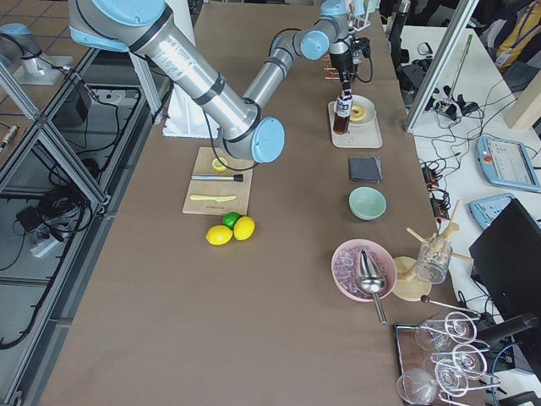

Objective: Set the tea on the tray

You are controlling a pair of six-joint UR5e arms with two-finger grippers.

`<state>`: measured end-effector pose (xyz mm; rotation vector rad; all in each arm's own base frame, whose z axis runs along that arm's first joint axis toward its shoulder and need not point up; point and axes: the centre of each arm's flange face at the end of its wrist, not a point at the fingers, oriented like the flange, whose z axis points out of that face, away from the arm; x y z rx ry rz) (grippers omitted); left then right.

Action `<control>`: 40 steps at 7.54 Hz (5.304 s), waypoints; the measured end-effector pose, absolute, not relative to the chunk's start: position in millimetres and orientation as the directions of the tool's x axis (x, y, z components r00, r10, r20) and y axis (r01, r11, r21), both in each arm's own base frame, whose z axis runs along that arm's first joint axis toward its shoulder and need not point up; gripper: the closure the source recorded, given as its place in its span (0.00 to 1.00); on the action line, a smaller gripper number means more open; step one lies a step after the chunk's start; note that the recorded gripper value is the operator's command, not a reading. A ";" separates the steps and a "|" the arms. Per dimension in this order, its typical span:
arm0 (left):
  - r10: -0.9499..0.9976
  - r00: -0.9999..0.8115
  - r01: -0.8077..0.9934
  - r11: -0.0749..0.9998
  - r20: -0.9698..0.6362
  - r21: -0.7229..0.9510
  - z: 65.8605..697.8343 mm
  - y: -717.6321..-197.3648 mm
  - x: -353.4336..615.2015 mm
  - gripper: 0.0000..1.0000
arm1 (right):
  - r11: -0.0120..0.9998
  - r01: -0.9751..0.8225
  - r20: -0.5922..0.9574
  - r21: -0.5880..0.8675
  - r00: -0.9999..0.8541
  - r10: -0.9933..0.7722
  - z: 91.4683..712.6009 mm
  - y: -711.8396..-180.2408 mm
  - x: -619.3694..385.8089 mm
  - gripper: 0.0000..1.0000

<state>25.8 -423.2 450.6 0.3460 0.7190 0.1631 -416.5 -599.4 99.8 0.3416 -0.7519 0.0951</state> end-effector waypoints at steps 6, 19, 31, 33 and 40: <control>0.257 0.757 -0.020 0.928 -0.600 0.372 459.8 -410.9 2.0 0.03 | 0.933 -0.236 0.697 0.273 0.717 -0.023 120.0 -670.0 -457.1 1.00; 0.240 0.740 -0.013 0.939 -0.629 0.344 458.5 -406.7 -4.2 0.03 | 0.953 -0.193 0.745 0.234 0.665 -0.048 142.6 -651.1 -380.4 0.00; 0.313 0.724 -0.155 0.942 -0.615 0.297 558.0 -458.2 4.3 0.03 | 0.921 0.239 0.540 0.308 0.753 -0.376 489.6 -462.3 -1.2 0.00; 0.350 0.705 -0.183 0.930 -0.616 0.319 565.3 -453.7 0.0 0.03 | 0.911 0.266 0.532 0.316 0.745 -0.403 561.5 -436.8 34.1 0.00; 0.375 0.715 -0.186 0.916 -0.591 0.356 581.6 -427.6 -34.8 0.03 | 0.911 0.214 0.582 0.353 0.712 -0.393 666.8 -403.5 83.1 0.00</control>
